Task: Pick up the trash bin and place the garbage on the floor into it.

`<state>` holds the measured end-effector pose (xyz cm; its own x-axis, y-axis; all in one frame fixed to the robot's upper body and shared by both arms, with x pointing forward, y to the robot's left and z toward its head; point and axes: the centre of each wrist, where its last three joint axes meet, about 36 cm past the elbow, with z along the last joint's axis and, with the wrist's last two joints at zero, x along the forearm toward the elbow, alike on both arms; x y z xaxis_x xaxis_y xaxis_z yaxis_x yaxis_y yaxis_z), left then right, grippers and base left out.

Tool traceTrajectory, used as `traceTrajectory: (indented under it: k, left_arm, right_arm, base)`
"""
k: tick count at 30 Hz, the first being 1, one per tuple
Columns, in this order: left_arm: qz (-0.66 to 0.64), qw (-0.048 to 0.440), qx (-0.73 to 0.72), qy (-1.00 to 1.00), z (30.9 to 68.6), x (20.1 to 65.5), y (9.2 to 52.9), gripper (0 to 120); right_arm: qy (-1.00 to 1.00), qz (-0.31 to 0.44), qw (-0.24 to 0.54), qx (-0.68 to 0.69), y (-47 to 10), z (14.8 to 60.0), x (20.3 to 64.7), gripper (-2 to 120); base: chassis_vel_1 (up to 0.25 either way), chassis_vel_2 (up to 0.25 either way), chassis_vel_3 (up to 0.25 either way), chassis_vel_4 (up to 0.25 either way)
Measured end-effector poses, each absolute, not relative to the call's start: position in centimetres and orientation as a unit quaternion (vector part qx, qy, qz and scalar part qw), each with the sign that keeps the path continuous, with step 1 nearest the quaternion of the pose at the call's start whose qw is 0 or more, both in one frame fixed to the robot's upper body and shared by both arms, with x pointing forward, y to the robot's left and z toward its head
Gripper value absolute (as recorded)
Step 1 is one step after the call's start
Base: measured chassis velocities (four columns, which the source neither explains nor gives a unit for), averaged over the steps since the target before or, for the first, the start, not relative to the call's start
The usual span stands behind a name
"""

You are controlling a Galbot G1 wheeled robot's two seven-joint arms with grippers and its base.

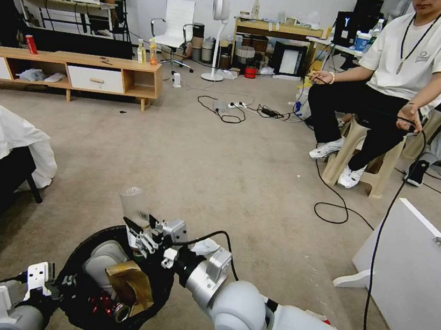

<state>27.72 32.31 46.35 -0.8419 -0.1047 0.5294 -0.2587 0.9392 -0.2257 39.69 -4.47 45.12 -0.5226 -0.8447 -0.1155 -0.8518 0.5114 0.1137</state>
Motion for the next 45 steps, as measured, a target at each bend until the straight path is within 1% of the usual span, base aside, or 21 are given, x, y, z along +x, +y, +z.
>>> traceTrajectory:
  k: [8,17,30,45]
  left_arm:
    - [0.147,0.266,0.096,-0.948,46.1,27.9,32.4,2]
    - [0.15,0.268,0.098,-0.947,45.9,28.0,32.4,2]
    - [0.154,0.269,0.096,-0.946,45.6,28.2,32.2,2]
    - [0.155,0.268,0.095,-0.946,45.6,28.3,32.2,2]
  right_arm:
    - [0.867,0.064,0.041,-0.493,-4.1,43.5,39.6,27]
    - [0.864,0.04,0.053,-0.5,-3.2,40.1,39.0,27]
    - [0.865,0.04,0.052,-0.497,-2.8,39.5,39.4,27]
    - [0.86,0.051,0.041,-0.506,0.7,37.8,38.8,27]
  base:
    - [0.0,0.0,0.0,0.0]
    - [0.0,0.0,0.0,0.0]
    - [0.0,0.0,0.0,0.0]
    - [0.0,0.0,0.0,0.0]
